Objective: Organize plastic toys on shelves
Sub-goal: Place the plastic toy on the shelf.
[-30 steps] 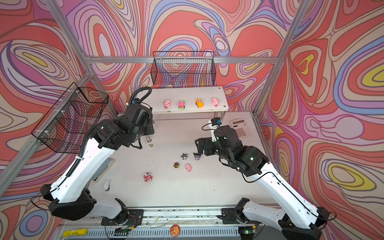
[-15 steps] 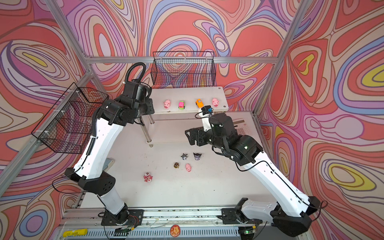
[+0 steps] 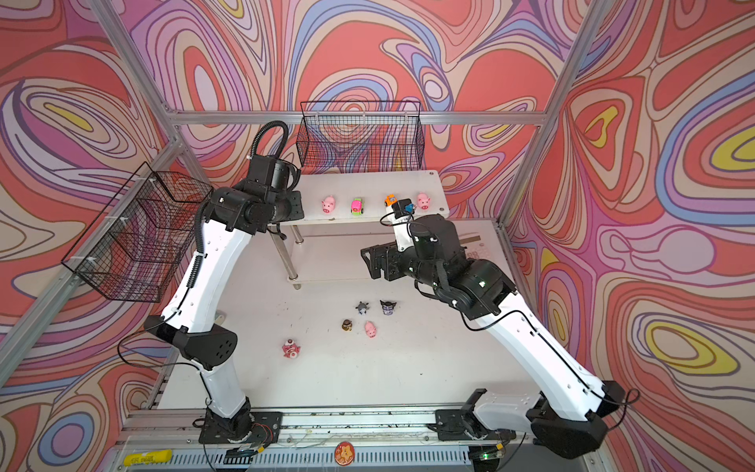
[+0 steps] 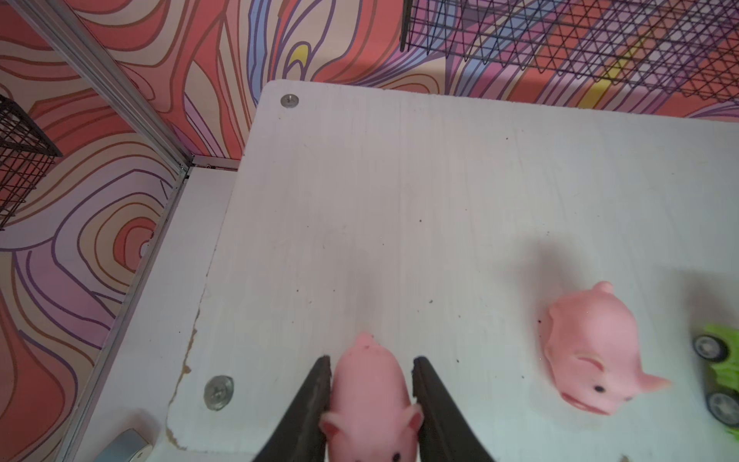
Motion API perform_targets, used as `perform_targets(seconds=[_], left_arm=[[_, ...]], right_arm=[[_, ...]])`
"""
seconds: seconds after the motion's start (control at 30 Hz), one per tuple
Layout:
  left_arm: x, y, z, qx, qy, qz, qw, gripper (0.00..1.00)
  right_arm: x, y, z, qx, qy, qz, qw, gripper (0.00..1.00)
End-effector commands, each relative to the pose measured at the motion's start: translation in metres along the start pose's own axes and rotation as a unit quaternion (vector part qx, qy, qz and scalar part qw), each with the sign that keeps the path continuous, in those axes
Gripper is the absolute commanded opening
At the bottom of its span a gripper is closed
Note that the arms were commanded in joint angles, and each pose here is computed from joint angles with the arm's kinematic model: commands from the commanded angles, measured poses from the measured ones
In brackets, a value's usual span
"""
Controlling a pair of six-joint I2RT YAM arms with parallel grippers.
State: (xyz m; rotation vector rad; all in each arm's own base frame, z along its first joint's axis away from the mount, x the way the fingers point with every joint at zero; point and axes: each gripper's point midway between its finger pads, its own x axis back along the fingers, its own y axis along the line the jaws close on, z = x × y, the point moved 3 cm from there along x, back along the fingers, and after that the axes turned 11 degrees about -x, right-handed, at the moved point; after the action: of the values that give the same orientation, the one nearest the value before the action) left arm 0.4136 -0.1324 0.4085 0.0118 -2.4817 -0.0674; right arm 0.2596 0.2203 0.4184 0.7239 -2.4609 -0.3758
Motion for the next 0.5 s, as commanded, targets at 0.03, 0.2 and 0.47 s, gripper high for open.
perform_targets(seconds=[0.03,0.2,0.47], left_arm=[[-0.003,0.005,-0.001,-0.012,-0.001,-0.012,1.000,0.35],[-0.010,0.006,-0.003,-0.015,-0.018,-0.020,1.000,0.35],[-0.014,0.010,-0.005,-0.021,-0.058,-0.034,0.997,0.32]], right_arm=[[0.005,-0.003,-0.005,0.009,-0.007,0.016,1.000,0.98],[0.004,-0.007,-0.005,0.013,-0.009,0.028,0.999,0.99],[-0.002,-0.008,-0.005,0.014,-0.002,0.038,0.999,0.98]])
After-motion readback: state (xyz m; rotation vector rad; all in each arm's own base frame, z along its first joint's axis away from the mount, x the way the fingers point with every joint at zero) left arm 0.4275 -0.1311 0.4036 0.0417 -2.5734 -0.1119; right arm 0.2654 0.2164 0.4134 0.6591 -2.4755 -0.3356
